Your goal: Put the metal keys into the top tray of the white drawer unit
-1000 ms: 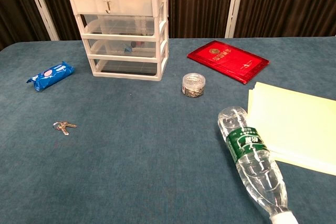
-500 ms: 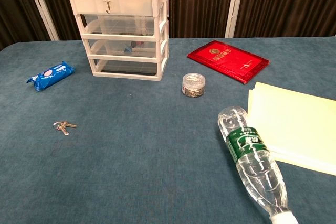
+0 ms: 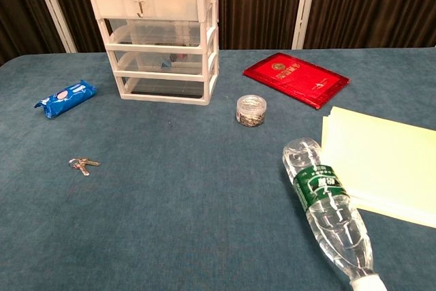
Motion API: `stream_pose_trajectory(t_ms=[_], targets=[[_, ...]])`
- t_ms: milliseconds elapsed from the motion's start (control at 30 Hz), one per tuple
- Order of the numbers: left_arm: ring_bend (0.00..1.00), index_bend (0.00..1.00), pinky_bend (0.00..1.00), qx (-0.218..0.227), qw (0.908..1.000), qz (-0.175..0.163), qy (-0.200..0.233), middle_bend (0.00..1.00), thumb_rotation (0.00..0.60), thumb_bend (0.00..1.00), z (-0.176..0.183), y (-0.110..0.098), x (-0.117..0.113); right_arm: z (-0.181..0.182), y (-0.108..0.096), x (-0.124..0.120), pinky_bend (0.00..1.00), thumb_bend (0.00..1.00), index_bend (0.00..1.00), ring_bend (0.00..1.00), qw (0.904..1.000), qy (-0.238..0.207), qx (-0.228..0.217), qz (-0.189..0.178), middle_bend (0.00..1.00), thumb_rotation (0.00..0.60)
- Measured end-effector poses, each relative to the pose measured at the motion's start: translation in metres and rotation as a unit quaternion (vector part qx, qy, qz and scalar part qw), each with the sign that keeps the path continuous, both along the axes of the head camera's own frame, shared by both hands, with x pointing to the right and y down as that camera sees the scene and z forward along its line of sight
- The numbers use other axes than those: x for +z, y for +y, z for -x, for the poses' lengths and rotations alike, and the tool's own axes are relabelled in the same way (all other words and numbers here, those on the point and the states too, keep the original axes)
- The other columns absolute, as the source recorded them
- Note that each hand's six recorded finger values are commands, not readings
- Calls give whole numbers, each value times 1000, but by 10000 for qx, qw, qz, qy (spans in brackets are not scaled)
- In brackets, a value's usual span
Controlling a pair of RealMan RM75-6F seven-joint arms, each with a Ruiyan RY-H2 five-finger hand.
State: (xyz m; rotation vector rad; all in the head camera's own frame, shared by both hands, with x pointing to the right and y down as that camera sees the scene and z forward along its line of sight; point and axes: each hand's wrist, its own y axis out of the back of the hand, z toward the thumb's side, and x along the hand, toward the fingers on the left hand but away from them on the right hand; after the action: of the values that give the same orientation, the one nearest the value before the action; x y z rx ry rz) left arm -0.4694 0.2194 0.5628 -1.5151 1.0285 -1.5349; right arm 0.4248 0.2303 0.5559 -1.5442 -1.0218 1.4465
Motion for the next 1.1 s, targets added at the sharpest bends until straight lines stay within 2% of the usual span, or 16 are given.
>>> stream_pose_trajectory(t_ms=[133, 200, 233, 300, 400, 567, 767, 1100], targets=[[0, 10, 0, -56, 10000, 47, 11, 0, 600, 0, 0, 0, 1, 2, 1, 0, 0, 0, 0, 0, 10000, -9, -29, -2, 0, 600], [32, 67, 40, -51, 10000, 42, 0, 40, 600, 15, -2, -2, 2, 2, 1, 0, 0, 0, 0, 0, 10000, -17, -29, -7, 0, 600], [81, 101, 80, -36, 10000, 29, -16, 98, 600, 31, -3, -4, 2, 2, 1, 0, 0, 0, 0, 0, 10000, -20, -26, -5, 0, 600], [321, 234, 252, 3, 10000, -41, -54, 376, 600, 92, -6, -8, 1, 2, 1, 1, 0, 0, 0, 0, 10000, -24, -21, 4, 0, 600], [571, 364, 421, 48, 9998, -203, -56, 660, 600, 129, -15, -19, 2, 2, 1, 1, 0, 0, 0, 0, 10000, -30, -29, 10, 0, 600], [766, 457, 549, 10, 9998, -165, 66, 890, 600, 198, -33, -33, 14, 3, 1, 1, 0, 0, 0, 0, 10000, -43, -30, 25, 0, 600], [853, 476, 611, -22, 9999, 111, 96, 991, 600, 237, -60, -49, 39, 3, 1, 2, 0, 0, 0, 0, 10000, -81, -7, 49, 0, 600], [867, 474, 623, -84, 9973, 720, -96, 1000, 600, 282, -102, -72, 79, 3, -1, 4, 0, 0, 0, 0, 9998, -168, 21, 104, 0, 600]])
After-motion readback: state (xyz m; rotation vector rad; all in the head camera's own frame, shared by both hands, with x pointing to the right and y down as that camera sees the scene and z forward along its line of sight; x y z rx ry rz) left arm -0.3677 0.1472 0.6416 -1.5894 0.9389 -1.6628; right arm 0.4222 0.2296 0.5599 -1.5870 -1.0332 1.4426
